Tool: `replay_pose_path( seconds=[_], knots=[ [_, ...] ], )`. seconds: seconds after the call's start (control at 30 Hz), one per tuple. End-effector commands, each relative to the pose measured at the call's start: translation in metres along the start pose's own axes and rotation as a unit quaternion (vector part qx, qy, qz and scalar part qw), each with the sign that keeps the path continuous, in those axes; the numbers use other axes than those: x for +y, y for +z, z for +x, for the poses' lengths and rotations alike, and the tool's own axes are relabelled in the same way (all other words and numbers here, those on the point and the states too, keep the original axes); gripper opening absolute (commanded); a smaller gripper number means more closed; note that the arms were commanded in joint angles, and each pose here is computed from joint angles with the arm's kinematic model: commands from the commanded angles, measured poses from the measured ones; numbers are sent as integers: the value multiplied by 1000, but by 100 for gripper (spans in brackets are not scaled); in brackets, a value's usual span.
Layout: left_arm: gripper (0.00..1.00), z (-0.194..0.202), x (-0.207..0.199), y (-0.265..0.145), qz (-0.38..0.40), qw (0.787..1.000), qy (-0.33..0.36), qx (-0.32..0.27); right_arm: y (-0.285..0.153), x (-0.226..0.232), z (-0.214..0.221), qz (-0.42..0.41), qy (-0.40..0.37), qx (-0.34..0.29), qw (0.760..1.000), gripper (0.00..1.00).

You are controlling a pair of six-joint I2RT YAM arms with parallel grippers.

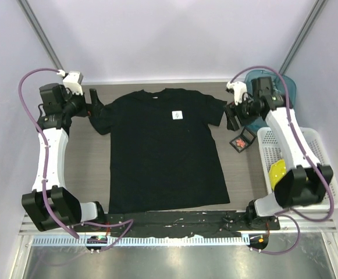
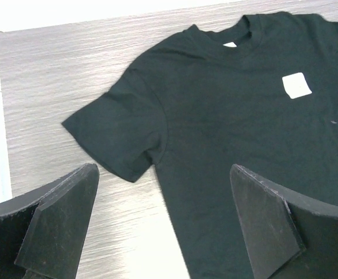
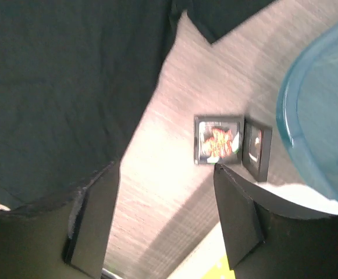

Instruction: Pin the brooch onto the clothing

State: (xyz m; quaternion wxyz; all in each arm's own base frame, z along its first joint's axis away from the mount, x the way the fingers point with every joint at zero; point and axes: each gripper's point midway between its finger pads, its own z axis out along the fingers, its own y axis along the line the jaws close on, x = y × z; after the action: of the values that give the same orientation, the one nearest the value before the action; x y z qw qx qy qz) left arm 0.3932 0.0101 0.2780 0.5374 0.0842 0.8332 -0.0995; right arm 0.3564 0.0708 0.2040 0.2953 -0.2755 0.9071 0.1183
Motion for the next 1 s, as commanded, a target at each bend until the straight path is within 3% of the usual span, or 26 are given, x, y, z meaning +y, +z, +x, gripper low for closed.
replay_pose_path(
  seconds=[0.0, 0.17, 0.4, 0.63, 0.97],
  knots=[
    [100, -18, -20, -9, 44, 998, -35, -1, -4, -19, 39, 108, -32, 17, 994, 68],
    [100, -16, -39, -18, 71, 994, -86, 10, -5, -31, 51, 222, -54, 6, 973, 58],
    [100, -18, -52, -19, 90, 989, -118, 8, 24, -32, 86, 284, -94, 41, 954, 50],
    [100, -29, -56, -16, 95, 986, -135, -9, 42, -35, 91, 311, -73, 44, 947, 43],
    [100, -29, -54, -17, 88, 987, -131, -13, 61, -37, 99, 325, -81, 64, 940, 41]
  ],
)
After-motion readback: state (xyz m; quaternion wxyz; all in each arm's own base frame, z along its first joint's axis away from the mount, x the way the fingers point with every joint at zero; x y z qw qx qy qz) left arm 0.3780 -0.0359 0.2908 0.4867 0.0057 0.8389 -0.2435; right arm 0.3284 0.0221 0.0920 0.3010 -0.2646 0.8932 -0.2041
